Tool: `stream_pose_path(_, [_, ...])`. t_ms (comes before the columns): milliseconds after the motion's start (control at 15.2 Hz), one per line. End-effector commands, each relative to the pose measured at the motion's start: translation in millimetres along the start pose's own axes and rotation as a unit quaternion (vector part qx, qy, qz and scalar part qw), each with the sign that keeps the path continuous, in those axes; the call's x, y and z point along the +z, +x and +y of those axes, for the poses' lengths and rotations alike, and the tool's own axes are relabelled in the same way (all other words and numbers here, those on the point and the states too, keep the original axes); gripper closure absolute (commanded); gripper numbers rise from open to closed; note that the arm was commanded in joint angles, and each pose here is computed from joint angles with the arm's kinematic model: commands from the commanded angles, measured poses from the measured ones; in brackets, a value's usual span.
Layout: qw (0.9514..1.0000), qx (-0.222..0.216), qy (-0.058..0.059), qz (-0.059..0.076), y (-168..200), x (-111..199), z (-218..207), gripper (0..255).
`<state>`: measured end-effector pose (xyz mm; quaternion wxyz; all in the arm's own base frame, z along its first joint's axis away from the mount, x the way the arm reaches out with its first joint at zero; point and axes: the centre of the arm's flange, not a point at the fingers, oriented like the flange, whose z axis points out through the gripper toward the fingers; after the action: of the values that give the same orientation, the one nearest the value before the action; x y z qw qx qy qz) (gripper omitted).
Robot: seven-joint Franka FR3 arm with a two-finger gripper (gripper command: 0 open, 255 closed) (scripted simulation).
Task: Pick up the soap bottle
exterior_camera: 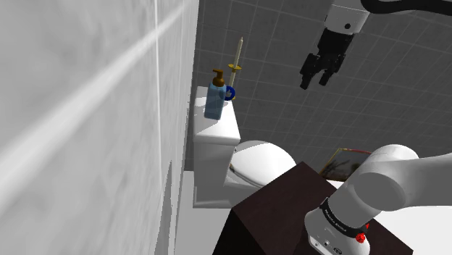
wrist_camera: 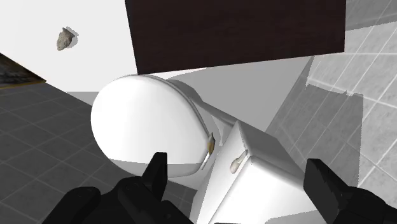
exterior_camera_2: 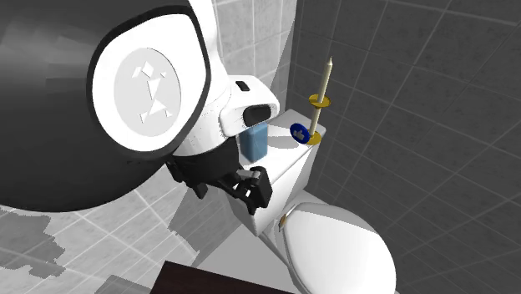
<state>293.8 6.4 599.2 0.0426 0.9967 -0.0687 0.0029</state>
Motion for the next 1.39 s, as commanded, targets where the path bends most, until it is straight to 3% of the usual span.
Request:
stream_pose_path(0, [1.0000, 0.000, 0.000, 0.000, 0.0, 0.0, 0.0, 0])
stream_pose_path(1320, [1.0000, -0.004, -0.001, -0.008, 249.1, 48.5, -81.0, 0])
